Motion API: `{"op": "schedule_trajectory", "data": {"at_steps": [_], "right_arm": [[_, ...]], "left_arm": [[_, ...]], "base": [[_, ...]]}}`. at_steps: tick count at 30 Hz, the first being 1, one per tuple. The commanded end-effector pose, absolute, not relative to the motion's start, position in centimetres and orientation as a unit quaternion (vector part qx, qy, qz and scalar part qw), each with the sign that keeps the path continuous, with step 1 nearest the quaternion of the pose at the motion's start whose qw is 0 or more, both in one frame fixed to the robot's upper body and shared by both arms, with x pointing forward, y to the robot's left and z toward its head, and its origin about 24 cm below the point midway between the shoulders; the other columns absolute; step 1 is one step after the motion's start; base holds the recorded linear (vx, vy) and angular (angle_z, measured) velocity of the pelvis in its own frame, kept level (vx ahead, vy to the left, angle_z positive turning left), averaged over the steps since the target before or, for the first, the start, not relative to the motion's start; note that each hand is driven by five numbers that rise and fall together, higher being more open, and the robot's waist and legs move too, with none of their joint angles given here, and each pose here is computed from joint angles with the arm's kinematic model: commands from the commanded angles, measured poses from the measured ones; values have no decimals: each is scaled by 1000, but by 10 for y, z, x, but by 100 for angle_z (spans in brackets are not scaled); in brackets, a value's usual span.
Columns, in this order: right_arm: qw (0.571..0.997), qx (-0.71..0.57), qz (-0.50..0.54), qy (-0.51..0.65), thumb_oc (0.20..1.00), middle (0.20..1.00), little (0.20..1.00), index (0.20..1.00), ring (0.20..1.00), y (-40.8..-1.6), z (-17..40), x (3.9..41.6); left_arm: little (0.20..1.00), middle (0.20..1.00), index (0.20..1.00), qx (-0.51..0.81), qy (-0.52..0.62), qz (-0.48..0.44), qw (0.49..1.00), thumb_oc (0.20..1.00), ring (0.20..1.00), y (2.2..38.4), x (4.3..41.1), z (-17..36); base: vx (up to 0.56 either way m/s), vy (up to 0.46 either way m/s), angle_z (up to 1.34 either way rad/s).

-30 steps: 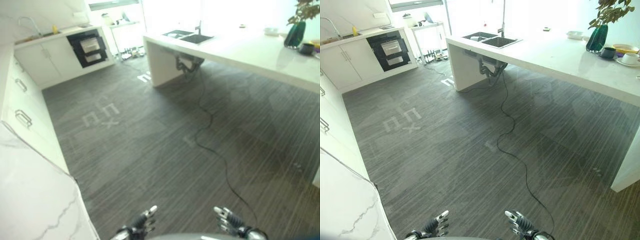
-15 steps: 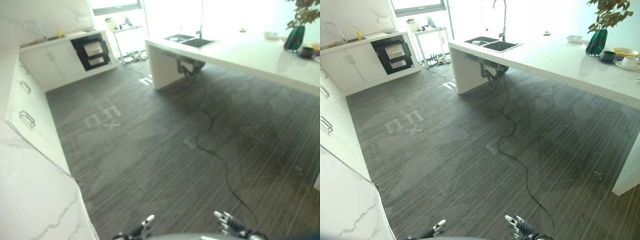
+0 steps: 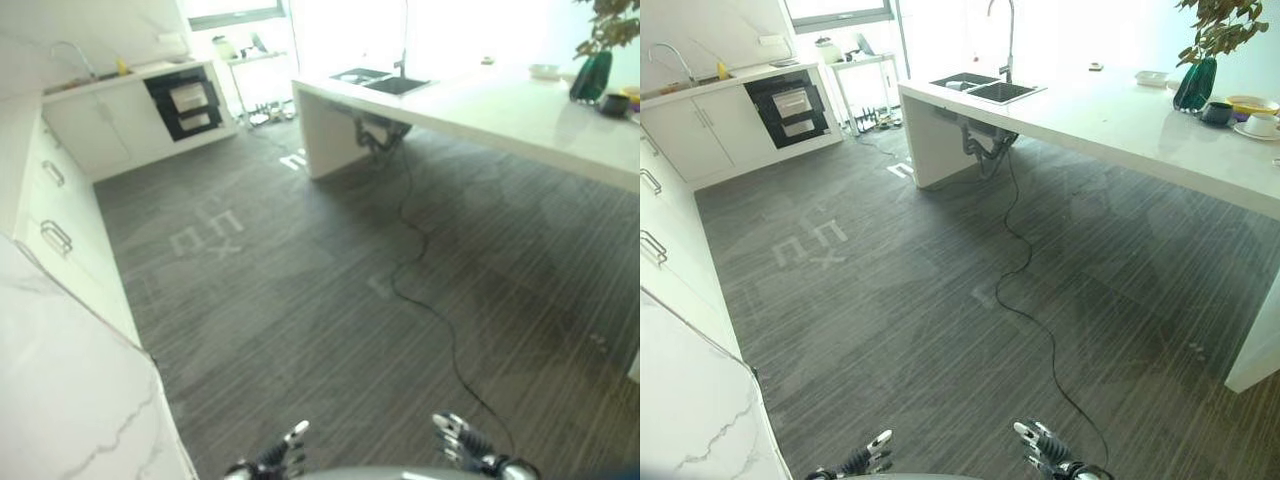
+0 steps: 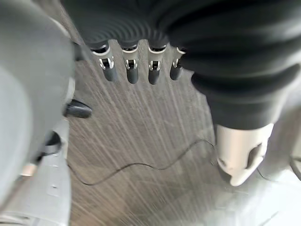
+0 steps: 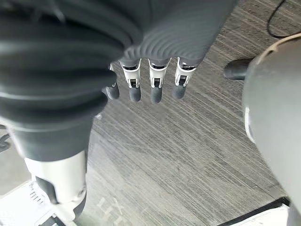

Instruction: Place the dishes in the dishwasher.

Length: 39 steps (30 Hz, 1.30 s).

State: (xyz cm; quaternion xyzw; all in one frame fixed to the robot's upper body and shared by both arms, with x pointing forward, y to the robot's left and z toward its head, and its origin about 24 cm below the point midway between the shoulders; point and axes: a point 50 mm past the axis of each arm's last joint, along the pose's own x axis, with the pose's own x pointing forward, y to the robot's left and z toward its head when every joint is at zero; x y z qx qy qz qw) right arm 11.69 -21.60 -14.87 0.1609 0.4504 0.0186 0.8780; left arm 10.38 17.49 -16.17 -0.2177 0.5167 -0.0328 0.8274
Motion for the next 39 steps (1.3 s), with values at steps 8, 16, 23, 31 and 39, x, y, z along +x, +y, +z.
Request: {"op": "schedule_trajectory", "data": {"at_steps": [8, 16, 23, 31, 39], "right_arm": [[949, 131, 84, 273, 1000, 1000, 1000, 1000, 1000, -209, -90, 213], [959, 128, 86, 239, 1000, 1000, 1000, 1000, 1000, -207, -70, 223], [953, 155, 67, 251, 1000, 1000, 1000, 1000, 1000, -202, -81, 210], [959, 169, 62, 219, 1000, 1000, 1000, 1000, 1000, -181, -74, 215], [965, 164, 58, 198, 1000, 1000, 1000, 1000, 1000, -197, -65, 215]], "left_arm": [[1000, 1000, 1000, -167, 306, -65, 935, 1000, 1000, 186, 219, -96], [1000, 1000, 1000, -162, 251, -101, 949, 1000, 1000, 179, 229, -74], [1000, 1000, 1000, -147, 256, -106, 950, 1000, 1000, 180, 226, -74], [1000, 1000, 1000, -107, 251, -111, 956, 1000, 1000, 186, 237, -65], [1000, 1000, 1000, -93, 228, -147, 958, 1000, 1000, 181, 237, -53]], "base": [[0, -150, 11], [319, 234, -15], [367, 309, 3], [280, 299, 21], [386, -120, 32]]}}
